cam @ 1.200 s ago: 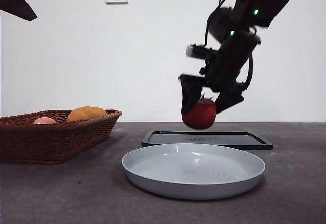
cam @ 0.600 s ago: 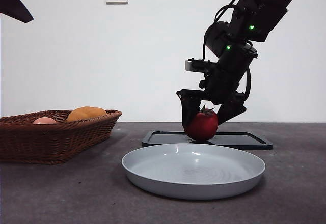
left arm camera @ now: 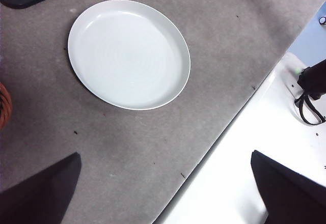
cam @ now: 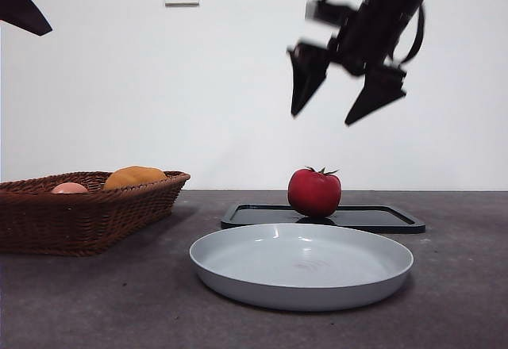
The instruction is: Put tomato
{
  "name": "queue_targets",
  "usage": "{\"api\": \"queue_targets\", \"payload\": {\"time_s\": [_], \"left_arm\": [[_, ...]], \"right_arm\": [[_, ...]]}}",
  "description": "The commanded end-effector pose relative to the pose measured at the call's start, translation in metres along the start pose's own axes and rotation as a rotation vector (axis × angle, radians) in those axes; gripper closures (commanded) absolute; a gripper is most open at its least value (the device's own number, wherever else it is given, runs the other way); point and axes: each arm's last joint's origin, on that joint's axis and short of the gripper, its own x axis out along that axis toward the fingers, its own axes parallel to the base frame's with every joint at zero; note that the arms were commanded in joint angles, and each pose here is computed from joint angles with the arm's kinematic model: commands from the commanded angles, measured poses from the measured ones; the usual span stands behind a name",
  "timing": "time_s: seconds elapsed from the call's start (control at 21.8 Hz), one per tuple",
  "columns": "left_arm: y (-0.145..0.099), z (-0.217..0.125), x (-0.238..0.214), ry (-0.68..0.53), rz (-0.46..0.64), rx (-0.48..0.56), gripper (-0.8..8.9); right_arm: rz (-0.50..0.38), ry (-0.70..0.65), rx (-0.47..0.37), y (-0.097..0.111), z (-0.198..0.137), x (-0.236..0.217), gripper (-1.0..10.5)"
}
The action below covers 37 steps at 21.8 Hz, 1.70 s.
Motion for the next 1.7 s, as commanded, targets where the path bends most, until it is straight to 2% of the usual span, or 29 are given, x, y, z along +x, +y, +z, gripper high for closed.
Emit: {"api": "queue_targets", "payload": {"time_s": [0.05, 0.32, 0.64, 0.83, 1.06, 1.61, 1.7], "left_arm": [[-0.003, 0.006, -0.003, -0.02, -0.009, 0.023, 2.83], [-0.003, 0.006, -0.003, -0.02, -0.009, 0.027, 2.83], [-0.003, 0.006, -0.003, -0.021, -0.009, 0.027, 2.83], [-0.003, 0.006, -0.003, -0.021, -0.009, 0.026, 2.83], [-0.003, 0.006, -0.003, -0.02, -0.009, 0.026, 2.83], [-0.003, 0.006, -0.003, -0.02, -0.009, 0.026, 2.85], [-0.003, 0.006, -0.003, -0.019, -0.009, 0.026, 3.17]], "right_arm": [[0.01, -0.017, 0.008, 0.01, 0.006, -0.038, 3.9], [0.035, 0.078, 0.004, 0.031, -0.021, -0.134, 3.9], [0.068, 0.062, -0.003, 0.049, -0.078, -0.194, 3.9], [0.169, 0.072, -0.008, 0.059, -0.12, -0.2, 3.9], [0.238, 0.105, -0.006, 0.063, -0.158, -0.198, 3.9], [0.238, 0.097, -0.008, 0.063, -0.163, -0.2, 3.9], [0.238, 0.097, -0.008, 0.063, -0.163, -0.2, 4.1]]}}
